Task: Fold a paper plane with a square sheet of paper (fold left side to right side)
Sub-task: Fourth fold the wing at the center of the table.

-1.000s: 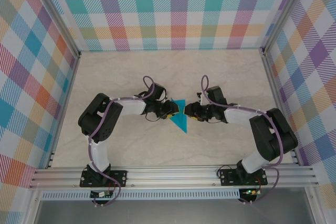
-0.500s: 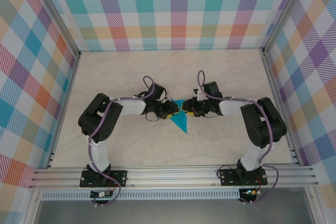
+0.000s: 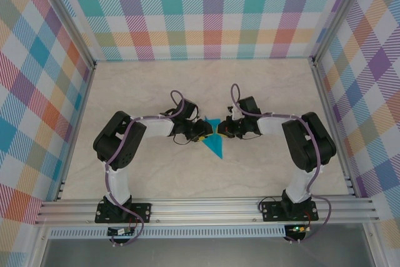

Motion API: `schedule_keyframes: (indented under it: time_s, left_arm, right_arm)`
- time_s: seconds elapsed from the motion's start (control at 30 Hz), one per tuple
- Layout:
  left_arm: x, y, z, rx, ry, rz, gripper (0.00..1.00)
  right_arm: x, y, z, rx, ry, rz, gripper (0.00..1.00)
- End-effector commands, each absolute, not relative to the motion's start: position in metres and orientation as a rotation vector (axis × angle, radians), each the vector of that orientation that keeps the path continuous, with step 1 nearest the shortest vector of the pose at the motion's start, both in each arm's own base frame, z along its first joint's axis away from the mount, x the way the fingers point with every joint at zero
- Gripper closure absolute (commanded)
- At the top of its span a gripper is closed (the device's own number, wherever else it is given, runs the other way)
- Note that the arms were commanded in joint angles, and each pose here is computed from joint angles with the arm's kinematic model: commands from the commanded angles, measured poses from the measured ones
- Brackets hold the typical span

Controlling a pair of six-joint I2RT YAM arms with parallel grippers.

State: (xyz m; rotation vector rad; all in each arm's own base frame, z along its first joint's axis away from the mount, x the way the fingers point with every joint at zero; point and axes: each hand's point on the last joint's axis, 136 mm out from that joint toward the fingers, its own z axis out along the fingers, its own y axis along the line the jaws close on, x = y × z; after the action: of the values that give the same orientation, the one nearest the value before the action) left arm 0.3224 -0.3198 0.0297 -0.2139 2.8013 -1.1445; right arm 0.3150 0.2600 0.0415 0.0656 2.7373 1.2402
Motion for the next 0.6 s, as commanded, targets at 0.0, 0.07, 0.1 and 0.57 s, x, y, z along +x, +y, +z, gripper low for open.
schedule_keyframes:
  time_s: [0.0,0.07,0.1,0.57]
  left_arm:
    - [0.318,-0.318,0.020,-0.200,2.840,-1.079,0.64]
    - [0.318,-0.318,0.021,-0.199,2.839,-1.080,0.64]
    - [0.317,-0.318,0.020,-0.198,2.840,-1.077,0.64]
    - [0.317,-0.317,0.021,-0.197,2.840,-1.076,0.64]
  right_arm:
    - [0.318,0.256,0.038,0.020,2.772,1.144,0.96]
    - [0.318,0.253,0.034,0.020,2.787,1.109,0.96]
    - [0.318,0.252,0.032,0.023,2.794,1.097,0.96]
    - [0.323,0.250,0.025,0.013,2.818,1.050,0.95]
